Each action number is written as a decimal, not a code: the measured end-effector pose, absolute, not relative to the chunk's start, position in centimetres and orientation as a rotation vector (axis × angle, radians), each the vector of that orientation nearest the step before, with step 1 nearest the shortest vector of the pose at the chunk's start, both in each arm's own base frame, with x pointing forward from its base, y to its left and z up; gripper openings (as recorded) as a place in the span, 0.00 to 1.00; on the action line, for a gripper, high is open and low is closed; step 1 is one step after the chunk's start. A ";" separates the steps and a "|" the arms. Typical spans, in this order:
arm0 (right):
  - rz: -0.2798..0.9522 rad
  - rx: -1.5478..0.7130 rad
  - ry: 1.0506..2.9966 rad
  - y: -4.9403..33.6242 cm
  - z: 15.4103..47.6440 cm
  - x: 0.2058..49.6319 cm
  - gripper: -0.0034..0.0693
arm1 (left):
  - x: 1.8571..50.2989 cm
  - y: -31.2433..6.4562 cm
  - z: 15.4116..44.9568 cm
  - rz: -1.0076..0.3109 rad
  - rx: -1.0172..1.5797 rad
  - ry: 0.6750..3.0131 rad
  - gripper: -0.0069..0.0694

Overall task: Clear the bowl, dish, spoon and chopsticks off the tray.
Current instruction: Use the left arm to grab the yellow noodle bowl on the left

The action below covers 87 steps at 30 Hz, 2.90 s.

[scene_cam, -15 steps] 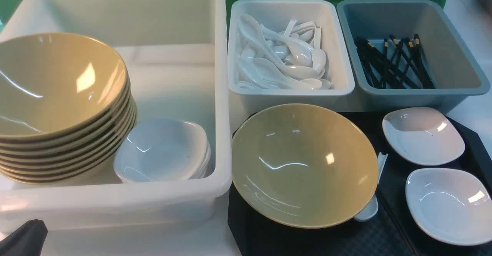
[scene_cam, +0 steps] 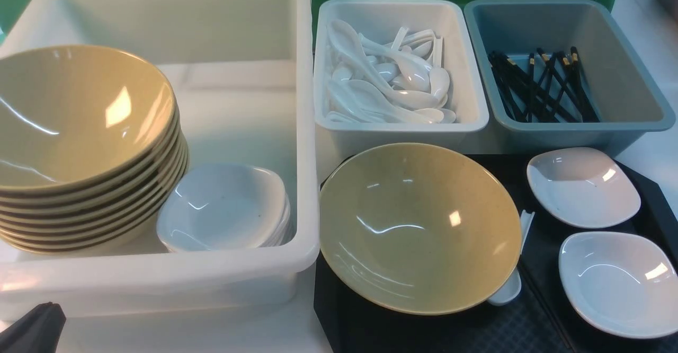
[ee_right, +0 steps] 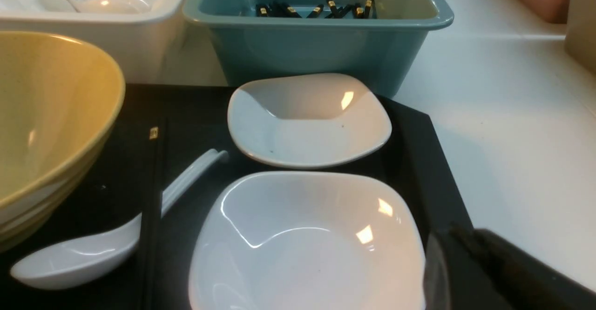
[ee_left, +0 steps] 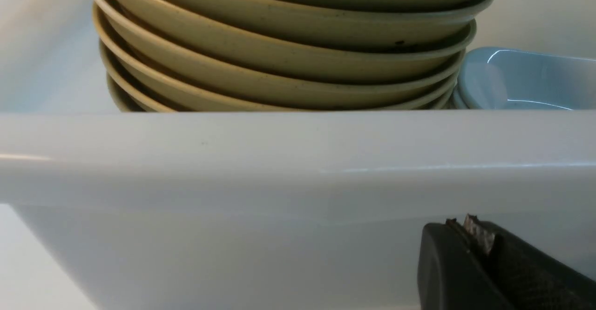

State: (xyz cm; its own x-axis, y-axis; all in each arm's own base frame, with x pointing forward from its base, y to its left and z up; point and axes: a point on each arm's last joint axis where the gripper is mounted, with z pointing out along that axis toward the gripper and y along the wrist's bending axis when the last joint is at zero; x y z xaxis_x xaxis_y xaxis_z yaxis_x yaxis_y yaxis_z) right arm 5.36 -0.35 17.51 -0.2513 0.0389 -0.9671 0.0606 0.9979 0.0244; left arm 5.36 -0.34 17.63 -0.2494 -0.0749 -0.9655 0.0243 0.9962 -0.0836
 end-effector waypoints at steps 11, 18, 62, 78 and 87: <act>-0.020 0.073 1.825 -0.4 17.5 5.4 0.17 | 5.4 -0.3 17.6 -0.093 -0.037 1.821 0.08; -0.020 0.073 1.825 -0.4 17.5 5.4 0.18 | 5.4 -0.3 17.6 -0.093 -0.037 1.821 0.08; 0.071 0.057 0.991 0.0 33.8 2.5 0.13 | 2.3 0.4 37.8 -0.162 -0.119 0.888 0.08; -0.067 -0.074 1.899 -0.2 29.9 4.8 0.11 | 13.6 -1.6 41.3 -0.232 0.012 1.876 0.08; 0.034 -0.414 2.078 1.6 28.5 7.0 0.11 | 19.4 -7.0 40.0 -0.865 0.366 2.069 0.08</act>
